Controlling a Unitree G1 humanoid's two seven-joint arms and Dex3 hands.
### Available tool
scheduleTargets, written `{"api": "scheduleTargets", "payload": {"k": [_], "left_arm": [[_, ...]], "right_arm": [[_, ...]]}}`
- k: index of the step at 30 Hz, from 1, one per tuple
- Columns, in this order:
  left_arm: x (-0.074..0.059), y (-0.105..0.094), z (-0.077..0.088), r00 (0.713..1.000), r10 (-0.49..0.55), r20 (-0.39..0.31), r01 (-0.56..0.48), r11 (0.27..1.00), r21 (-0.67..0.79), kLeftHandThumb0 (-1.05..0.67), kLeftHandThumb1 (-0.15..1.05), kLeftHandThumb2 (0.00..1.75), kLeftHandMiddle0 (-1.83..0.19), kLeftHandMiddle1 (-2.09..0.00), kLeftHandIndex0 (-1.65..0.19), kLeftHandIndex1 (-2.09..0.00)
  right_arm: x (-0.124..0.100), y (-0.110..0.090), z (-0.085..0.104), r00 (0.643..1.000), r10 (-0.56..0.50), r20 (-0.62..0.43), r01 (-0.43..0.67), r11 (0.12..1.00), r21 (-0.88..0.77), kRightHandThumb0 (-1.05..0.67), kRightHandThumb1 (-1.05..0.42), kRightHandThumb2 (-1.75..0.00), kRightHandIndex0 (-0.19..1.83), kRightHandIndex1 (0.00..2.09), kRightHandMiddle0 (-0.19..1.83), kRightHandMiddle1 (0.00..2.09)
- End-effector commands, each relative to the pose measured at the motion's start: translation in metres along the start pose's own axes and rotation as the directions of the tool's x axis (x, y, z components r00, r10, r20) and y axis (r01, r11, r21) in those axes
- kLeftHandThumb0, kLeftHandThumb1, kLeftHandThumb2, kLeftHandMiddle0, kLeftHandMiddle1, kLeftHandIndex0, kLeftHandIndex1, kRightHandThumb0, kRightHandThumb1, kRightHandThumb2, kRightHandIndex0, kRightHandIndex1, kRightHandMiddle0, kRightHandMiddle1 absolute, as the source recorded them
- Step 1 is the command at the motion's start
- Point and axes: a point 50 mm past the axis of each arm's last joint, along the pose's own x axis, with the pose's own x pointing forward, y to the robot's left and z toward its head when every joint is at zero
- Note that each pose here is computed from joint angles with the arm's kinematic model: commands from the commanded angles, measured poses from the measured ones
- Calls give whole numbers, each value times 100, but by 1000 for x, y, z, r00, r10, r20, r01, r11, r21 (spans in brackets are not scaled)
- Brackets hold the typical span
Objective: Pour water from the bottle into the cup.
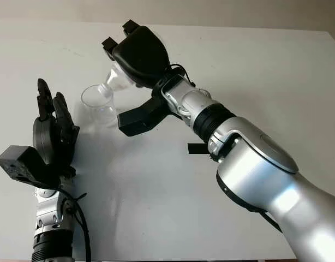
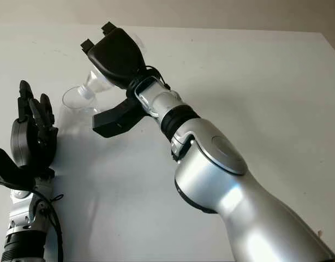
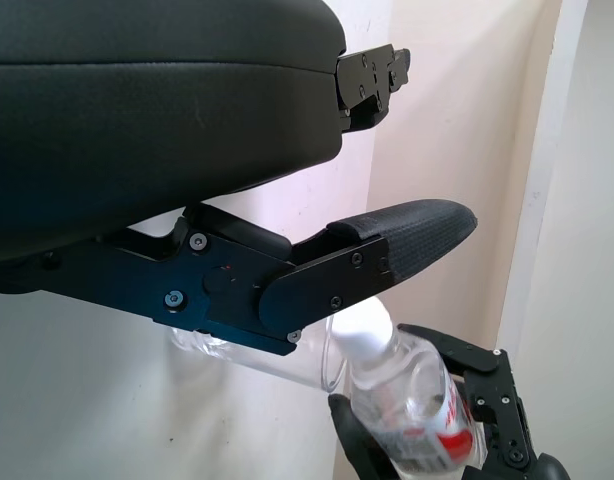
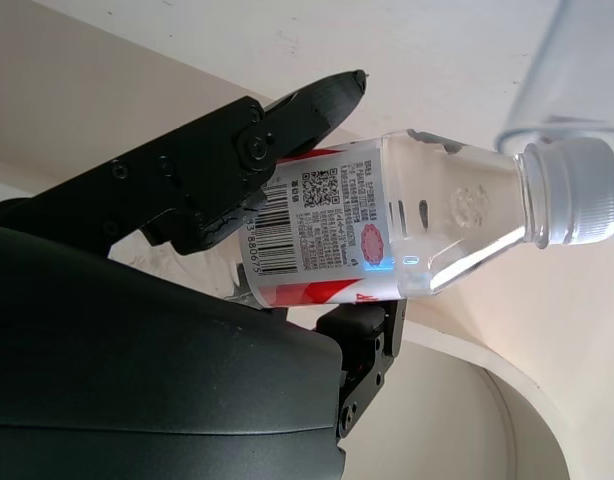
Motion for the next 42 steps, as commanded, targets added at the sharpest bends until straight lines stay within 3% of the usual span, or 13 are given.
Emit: {"api": "scheduleTargets", "payload": {"k": [1, 3, 4, 8, 14, 19, 22, 26, 29, 32, 34, 37, 42], "left_arm": [[-9, 2, -12, 999, 18, -45, -19, 1000, -8, -70, 105, 76, 11, -6, 17, -3], [-9, 2, -12, 999, 17, -46, -17, 1000, -6, -70, 105, 76, 11, -6, 17, -3], [-9, 2, -12, 999, 16, -45, -16, 1000, -4, -70, 105, 76, 11, -6, 17, -3], [-9, 2, -12, 999, 17, -46, -17, 1000, -3, -70, 105, 77, 11, -5, 18, -3], [-8, 2, -12, 998, 22, -51, -22, 1000, -10, -70, 105, 77, 11, -6, 17, -3], [-8, 3, -13, 999, 18, -49, -18, 1000, 1, -70, 105, 76, 11, -6, 17, -3], [-8, 4, -12, 999, 17, -49, -17, 1000, -2, -70, 105, 77, 11, -6, 17, -3], [-9, 5, -13, 999, 14, -50, -14, 1000, 1, -70, 105, 76, 11, -5, 17, -3], [-9, 5, -13, 999, 14, -50, -14, 1000, 2, -70, 105, 76, 11, -5, 17, -3], [-9, 5, -13, 999, 14, -52, -14, 1000, 5, -70, 105, 76, 11, -6, 17, -3], [-8, 6, -13, 999, 14, -52, -14, 1000, 3, -70, 105, 76, 10, -6, 17, -3], [-8, 6, -12, 998, 14, -54, -13, 1000, 5, -71, 105, 76, 11, -5, 17, -3], [-8, 7, -12, 998, 11, -54, -10, 1000, 11, -70, 105, 77, 11, -5, 17, -3]], "right_arm": [[6, -11, -4, 999, -44, -4, 44, 999, 2, -29, -93, -5, 52, 195, 46, 126], [7, -12, -4, 999, -42, -2, 42, 999, -5, -29, -92, -5, 46, 194, 38, 122], [7, -12, -4, 999, -43, -1, 43, 999, -11, -29, -93, -5, 41, 170, 39, 119], [7, -13, -5, 999, -42, -9, 42, 999, -10, -29, -92, -5, 58, 205, 37, 95], [9, -13, -6, 997, -24, -70, 30, 997, 78, -34, -97, -6, 83, 209, 9, 69], [9, -13, -12, 991, 18, -131, 10, 979, 206, -30, -100, -6, 72, 209, -4, 52], [9, -14, -18, 984, 21, -177, 31, 958, 285, -31, -98, -5, 64, 209, 14, 72], [9, -18, -29, 968, 30, -248, 77, 908, 412, -30, -100, -5, 65, 209, 18, 164], [10, -21, -37, 955, 48, -293, 112, 855, 506, -24, -102, -6, 69, 209, 14, 198], [9, -22, -46, 942, 70, -327, 143, 800, 583, -20, -104, -13, 91, 209, 37, 208], [8, -22, -50, 934, 86, -346, 164, 758, 631, -19, -105, -19, 95, 209, 23, 209], [4, -21, -56, 927, 90, -363, 194, 714, 673, -17, -102, -24, 112, 209, 39, 209], [-2, -14, -65, 902, 142, -407, 248, 601, 760, -15, -95, -29, 124, 209, 94, 209]]}}
